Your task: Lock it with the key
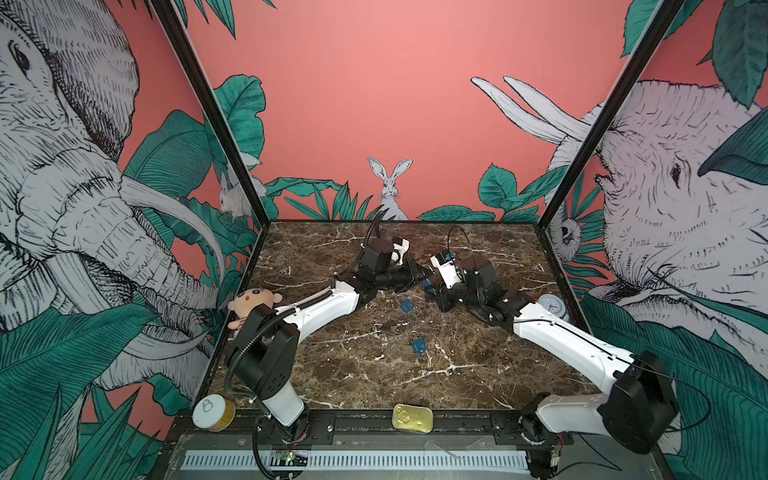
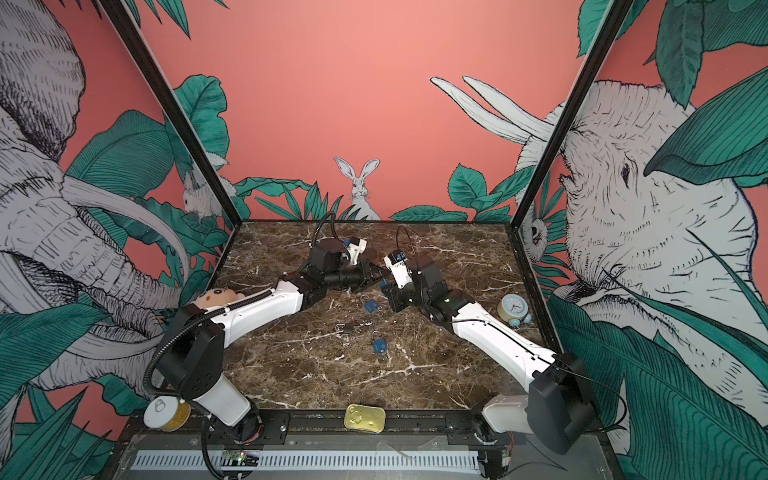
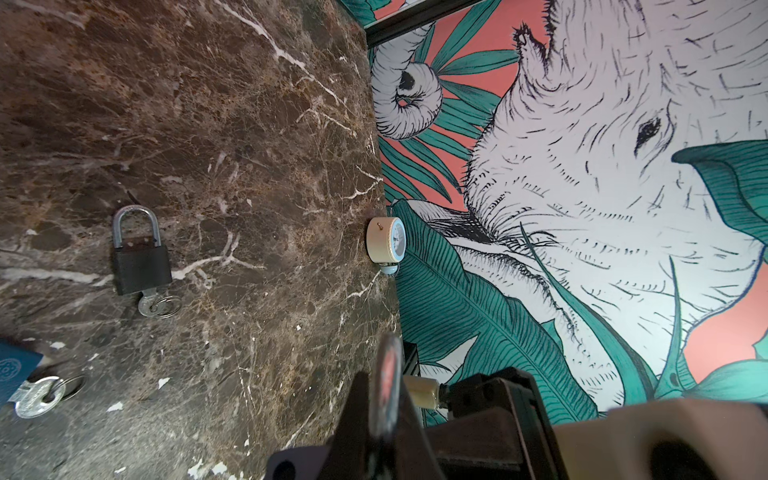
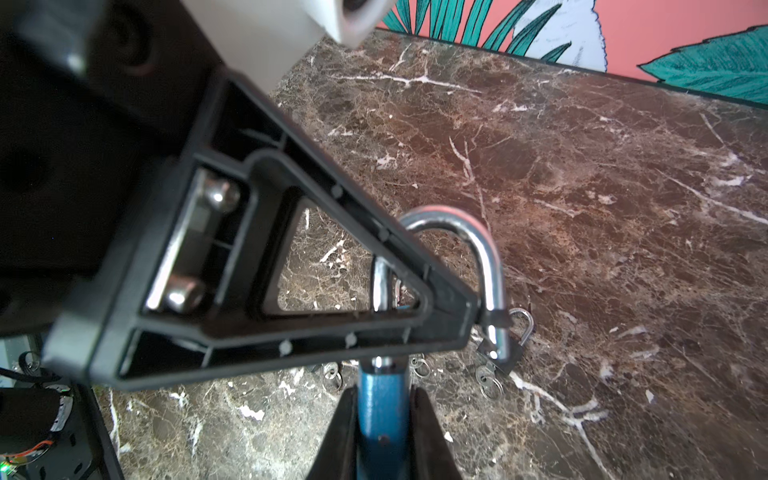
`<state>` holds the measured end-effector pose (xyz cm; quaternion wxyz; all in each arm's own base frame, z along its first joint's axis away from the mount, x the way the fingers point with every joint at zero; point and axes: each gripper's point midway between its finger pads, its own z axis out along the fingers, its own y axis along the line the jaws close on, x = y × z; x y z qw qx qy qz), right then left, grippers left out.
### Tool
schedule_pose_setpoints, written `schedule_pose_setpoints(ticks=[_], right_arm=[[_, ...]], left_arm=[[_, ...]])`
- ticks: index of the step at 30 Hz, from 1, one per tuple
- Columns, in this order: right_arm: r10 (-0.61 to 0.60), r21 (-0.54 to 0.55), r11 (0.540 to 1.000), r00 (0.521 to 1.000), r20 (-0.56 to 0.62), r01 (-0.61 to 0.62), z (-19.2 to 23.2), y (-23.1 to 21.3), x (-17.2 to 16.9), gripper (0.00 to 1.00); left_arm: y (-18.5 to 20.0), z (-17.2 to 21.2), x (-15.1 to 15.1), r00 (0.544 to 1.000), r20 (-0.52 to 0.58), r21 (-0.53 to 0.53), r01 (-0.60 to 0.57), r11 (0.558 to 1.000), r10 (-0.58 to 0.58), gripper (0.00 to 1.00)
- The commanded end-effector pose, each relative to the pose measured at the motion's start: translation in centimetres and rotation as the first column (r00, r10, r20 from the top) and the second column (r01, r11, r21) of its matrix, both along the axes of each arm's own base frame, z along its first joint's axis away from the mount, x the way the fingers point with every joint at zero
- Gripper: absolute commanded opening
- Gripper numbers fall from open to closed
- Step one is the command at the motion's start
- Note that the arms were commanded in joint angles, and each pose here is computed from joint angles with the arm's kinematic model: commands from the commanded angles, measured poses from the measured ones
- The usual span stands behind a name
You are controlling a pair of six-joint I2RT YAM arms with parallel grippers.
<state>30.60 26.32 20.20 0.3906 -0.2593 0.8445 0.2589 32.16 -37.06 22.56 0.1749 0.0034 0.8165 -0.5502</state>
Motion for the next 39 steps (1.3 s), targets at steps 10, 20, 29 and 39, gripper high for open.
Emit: schedule_pose_setpoints(ticks=[10, 20, 29, 39], right_arm=[[0.083, 0.007, 0.997, 0.996, -0.045, -0.083, 3.0, 0.0, -2.1, 0.00], [0.246, 0.056, 0.969, 0.962, -0.117, -0.241, 5.4, 1.1, -4.8, 0.00], [0.358, 0.251, 0.917, 0.916, -0.181, -0.309, 8.8, 1.0, -6.0, 0.00], [0.426, 0.368, 0.872, 0.871, -0.245, -0.323, 9.2, 1.2, -6.2, 0.00]], left_arm=[[6.7, 4.8, 1.7, 0.973, 0.204, 0.075, -0.121, 0.990, 0.104, 0.39], [7.0, 7.1, -0.4, 0.898, 0.434, 0.156, -0.003, 0.988, -0.065, 0.47], [6.8, 8.7, -1.4, 0.878, 0.470, 0.024, 0.094, 0.995, -0.094, 0.45], [5.2, 9.6, -2.2, 0.874, 0.464, -0.103, 0.218, 0.971, -0.147, 0.50]])
